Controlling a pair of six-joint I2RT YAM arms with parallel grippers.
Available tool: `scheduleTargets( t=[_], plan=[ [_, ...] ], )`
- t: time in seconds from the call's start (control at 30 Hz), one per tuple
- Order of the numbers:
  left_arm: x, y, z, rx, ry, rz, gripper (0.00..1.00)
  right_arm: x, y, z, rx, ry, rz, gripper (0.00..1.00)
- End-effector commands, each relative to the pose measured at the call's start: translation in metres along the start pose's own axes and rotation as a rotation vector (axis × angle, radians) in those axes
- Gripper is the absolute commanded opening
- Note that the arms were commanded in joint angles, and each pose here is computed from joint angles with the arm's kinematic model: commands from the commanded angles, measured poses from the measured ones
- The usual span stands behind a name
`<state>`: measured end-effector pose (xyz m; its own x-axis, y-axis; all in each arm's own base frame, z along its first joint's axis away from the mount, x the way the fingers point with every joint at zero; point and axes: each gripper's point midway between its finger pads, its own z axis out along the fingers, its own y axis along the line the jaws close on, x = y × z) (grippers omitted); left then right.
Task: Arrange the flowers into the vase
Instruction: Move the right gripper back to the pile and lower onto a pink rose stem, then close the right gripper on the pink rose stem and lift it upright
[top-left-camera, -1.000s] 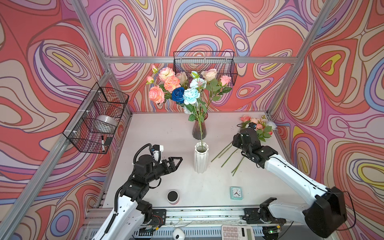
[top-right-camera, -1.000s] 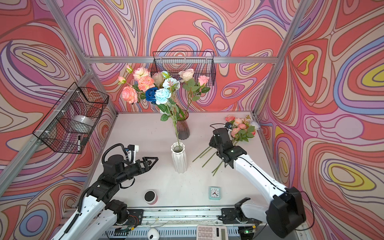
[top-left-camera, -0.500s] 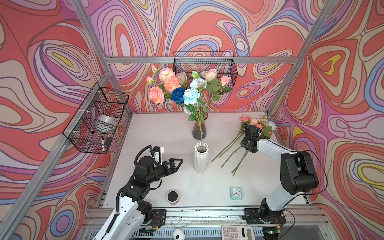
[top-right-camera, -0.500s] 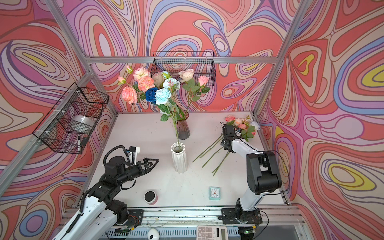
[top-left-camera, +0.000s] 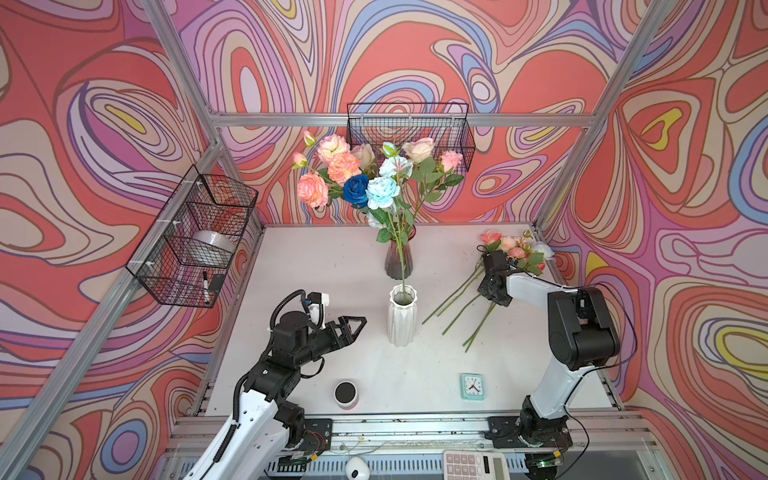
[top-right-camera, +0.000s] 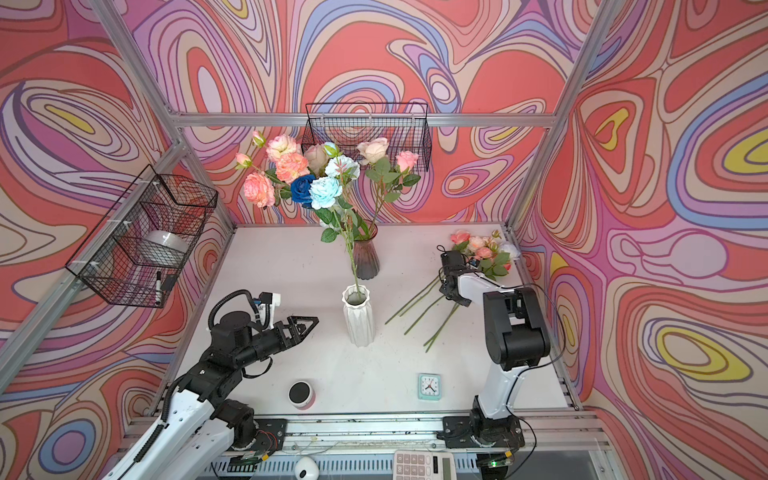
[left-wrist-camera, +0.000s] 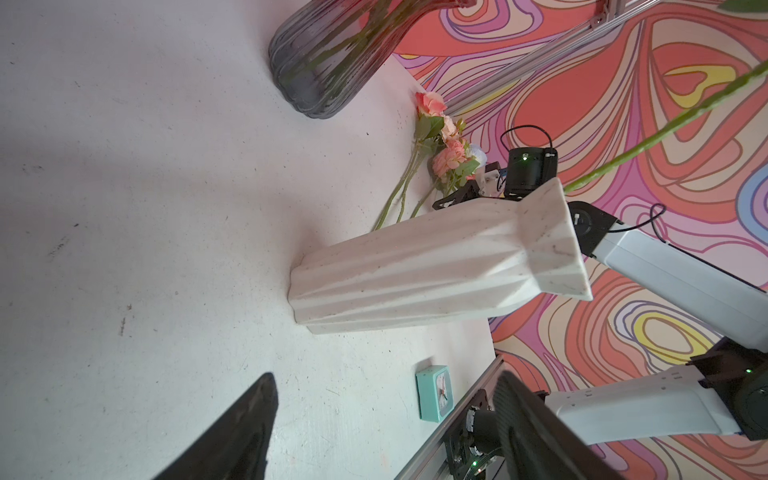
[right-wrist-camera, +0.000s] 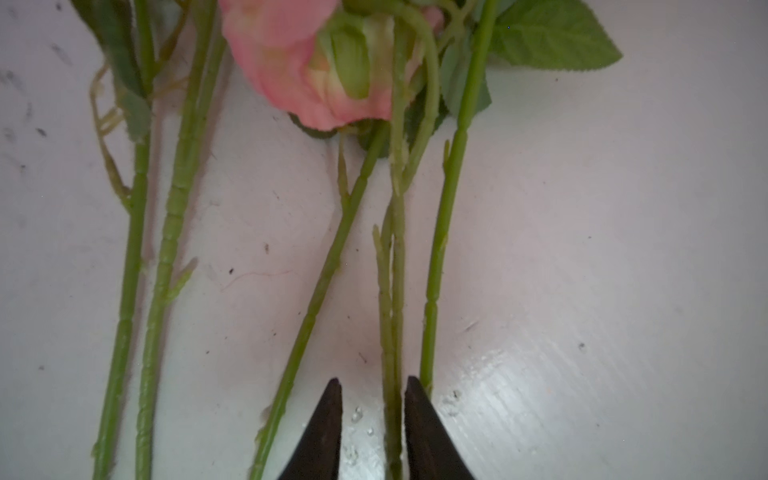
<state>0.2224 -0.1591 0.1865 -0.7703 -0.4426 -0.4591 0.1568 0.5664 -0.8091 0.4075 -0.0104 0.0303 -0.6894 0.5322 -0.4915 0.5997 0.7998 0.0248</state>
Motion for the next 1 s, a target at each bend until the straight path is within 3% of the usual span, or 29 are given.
scheduleTargets(
  t=[0.0,0.13,0.27,0.53,0.67,0.97],
  plan=[
    [-0.001,-0.004,0.0,0.019,-0.006,0.007,0.84,-0.008,0.002,0.005,0.011,-0.002,-0.006,0.19],
    [-0.001,-0.005,0.0,0.018,-0.006,0.005,0.84,-0.014,0.005,-0.004,-0.014,-0.023,0.003,0.07],
    [-0.003,-0.006,-0.001,0.017,-0.011,0.007,0.84,-0.03,0.011,-0.037,-0.097,-0.091,0.018,0.0],
    [-0.006,-0.008,-0.002,0.009,-0.018,0.007,0.84,-0.056,0.035,-0.119,-0.323,-0.27,0.038,0.0],
    [-0.01,-0.011,-0.005,0.004,-0.031,0.018,0.84,-0.064,0.061,-0.19,-0.475,-0.428,-0.021,0.0],
    [-0.013,-0.01,-0.009,-0.028,-0.043,0.023,0.84,-0.053,0.095,-0.393,-0.853,-0.772,-0.169,0.0]
  ],
)
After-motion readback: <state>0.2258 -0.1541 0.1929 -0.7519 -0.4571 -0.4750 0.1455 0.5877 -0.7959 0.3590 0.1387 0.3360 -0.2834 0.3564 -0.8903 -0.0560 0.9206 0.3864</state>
